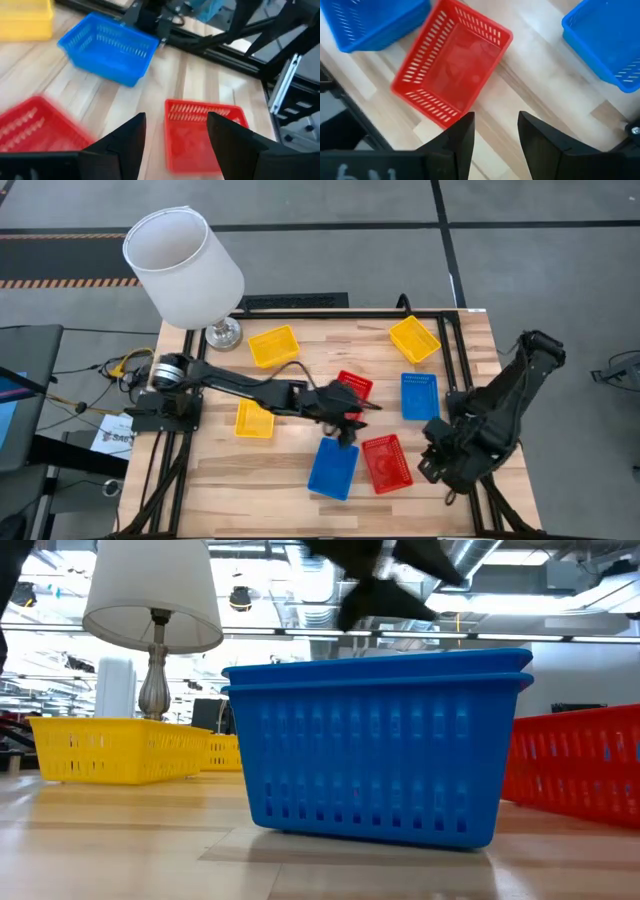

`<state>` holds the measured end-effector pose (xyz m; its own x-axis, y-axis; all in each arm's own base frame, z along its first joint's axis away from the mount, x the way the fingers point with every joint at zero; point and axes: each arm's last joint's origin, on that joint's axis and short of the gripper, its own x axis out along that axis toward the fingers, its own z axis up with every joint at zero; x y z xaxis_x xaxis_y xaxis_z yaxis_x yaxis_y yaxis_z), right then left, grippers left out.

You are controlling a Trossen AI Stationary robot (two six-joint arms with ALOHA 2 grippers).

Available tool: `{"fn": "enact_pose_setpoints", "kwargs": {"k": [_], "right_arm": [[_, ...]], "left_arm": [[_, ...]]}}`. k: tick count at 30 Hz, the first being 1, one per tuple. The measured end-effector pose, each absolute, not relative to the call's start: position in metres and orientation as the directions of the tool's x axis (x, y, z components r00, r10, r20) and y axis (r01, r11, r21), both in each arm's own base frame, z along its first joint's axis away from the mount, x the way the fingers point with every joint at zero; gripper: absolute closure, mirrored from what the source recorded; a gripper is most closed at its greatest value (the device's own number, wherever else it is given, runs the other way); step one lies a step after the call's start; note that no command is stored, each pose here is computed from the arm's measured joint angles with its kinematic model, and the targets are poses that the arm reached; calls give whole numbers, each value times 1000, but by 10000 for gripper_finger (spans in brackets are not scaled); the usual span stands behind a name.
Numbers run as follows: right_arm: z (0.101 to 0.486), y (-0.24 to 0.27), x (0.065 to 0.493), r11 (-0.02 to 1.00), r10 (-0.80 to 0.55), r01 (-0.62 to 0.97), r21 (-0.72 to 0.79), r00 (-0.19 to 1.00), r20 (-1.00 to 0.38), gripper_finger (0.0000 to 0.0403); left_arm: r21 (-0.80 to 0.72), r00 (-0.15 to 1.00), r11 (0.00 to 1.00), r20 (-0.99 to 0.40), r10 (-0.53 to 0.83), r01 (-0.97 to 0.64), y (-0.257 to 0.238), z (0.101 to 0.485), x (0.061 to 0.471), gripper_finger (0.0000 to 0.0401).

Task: Stack baskets by color
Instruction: Stack the bottom red basket on top of the top red baskets

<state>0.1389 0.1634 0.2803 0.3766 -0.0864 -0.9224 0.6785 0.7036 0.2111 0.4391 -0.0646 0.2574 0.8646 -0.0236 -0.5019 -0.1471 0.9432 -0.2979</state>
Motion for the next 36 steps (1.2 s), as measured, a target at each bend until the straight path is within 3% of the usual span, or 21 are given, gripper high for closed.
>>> {"fn": "enact_pose_setpoints", "kwargs": {"k": [8, 13, 21, 30, 36], "right_arm": [[279, 169, 134, 701, -97, 679, 219, 396, -913, 228], [277, 171, 133, 707, -92, 672, 221, 398, -913, 228], [278, 175, 128, 719, -79, 657, 228, 402, -912, 228], [278, 177, 125, 721, -79, 654, 230, 406, -910, 228], [277, 177, 125, 721, -79, 654, 229, 406, -910, 228]], "left_arm": [[-141, 803, 989, -593, -53, -38, -78, 237, 490, 214], [-63, 698, 997, -715, -22, -34, -78, 207, 513, 214], [-102, 608, 994, -792, -59, -35, -70, 185, 525, 214], [-127, 606, 992, -789, -102, 2, -71, 187, 526, 214], [-139, 571, 990, -812, -123, 15, -72, 181, 522, 255]]}}
